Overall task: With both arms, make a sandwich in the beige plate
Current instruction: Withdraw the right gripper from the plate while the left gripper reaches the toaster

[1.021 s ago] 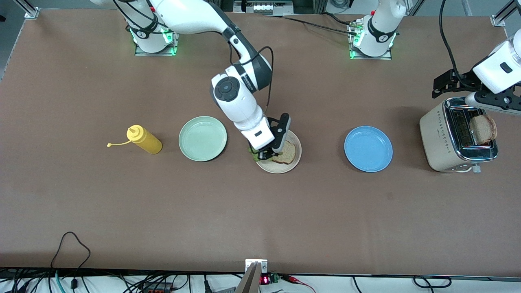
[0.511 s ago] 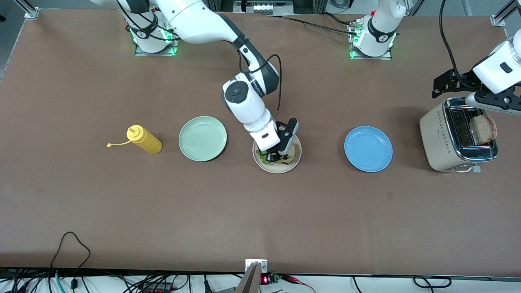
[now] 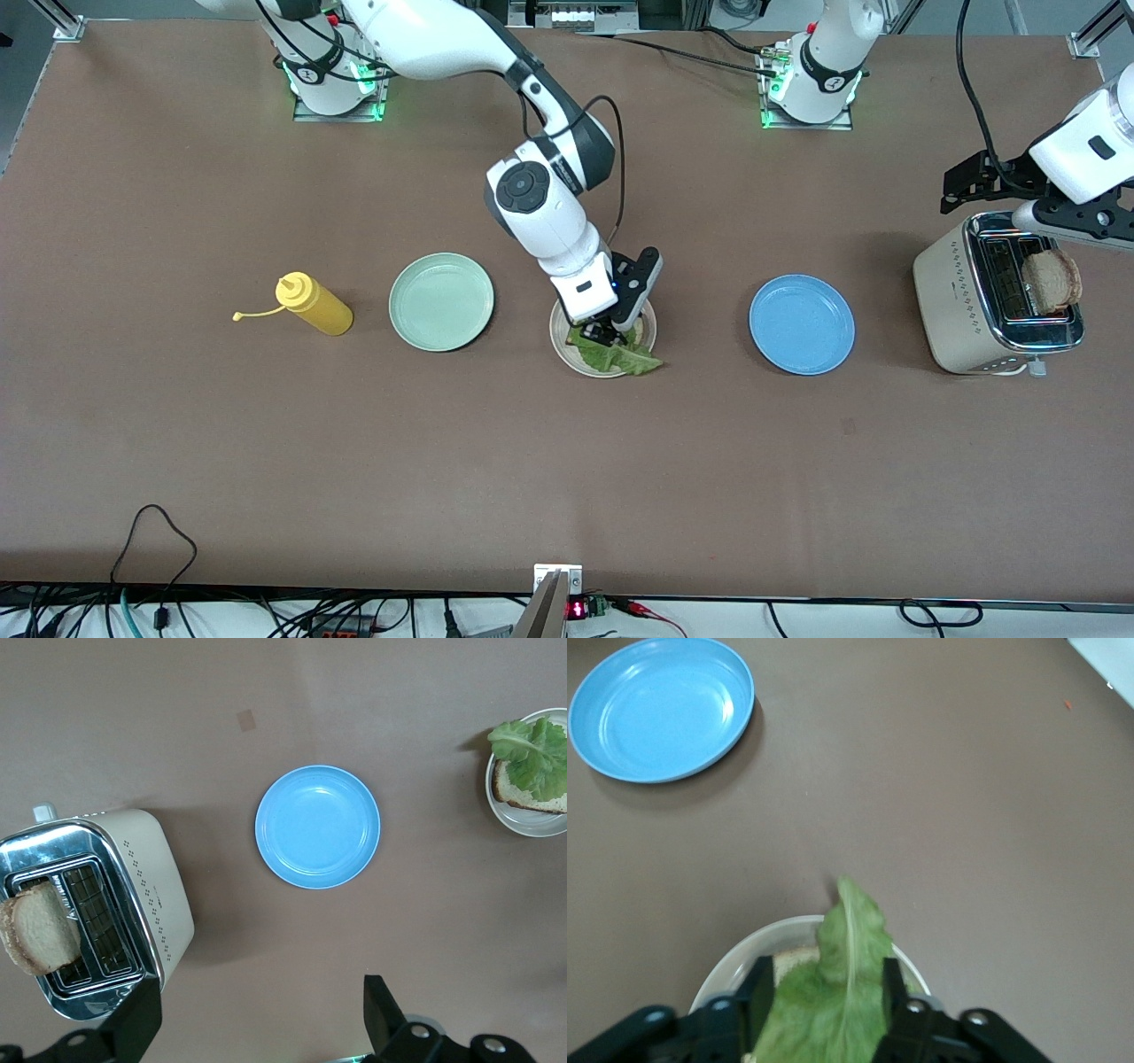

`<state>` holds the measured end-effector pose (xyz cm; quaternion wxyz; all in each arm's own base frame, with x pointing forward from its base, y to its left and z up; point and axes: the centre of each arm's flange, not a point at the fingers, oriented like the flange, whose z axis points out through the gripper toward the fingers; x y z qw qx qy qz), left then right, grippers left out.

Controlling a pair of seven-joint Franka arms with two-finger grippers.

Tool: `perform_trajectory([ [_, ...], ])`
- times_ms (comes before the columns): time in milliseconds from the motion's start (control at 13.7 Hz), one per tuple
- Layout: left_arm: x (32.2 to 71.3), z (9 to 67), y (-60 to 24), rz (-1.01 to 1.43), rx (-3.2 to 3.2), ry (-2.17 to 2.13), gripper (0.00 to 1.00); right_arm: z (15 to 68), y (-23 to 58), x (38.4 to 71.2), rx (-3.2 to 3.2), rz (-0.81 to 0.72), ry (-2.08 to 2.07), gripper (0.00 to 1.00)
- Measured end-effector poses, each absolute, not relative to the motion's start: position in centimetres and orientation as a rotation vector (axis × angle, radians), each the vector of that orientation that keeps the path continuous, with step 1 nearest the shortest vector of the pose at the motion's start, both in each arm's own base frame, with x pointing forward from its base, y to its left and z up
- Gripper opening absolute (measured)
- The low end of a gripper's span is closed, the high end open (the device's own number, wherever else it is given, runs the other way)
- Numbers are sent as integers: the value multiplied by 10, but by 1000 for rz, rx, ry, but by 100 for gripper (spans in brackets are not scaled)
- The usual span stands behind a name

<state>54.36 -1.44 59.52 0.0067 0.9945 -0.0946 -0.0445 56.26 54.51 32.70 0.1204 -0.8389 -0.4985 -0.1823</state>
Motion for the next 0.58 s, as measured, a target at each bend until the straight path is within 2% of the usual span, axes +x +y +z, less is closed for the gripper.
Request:
perform_trajectory([
  [219,544,595,-14,-139,3111,-296,100,399,499,580,-2560,-401,-1342,95],
  [292,544,595,-14,-139,3111,-295,100,418,479,586,-2597,-357,-1317,100],
  [584,544,591,-12,-165,3109,-288,100,475,393,613,-2737,-247,-1192,100],
])
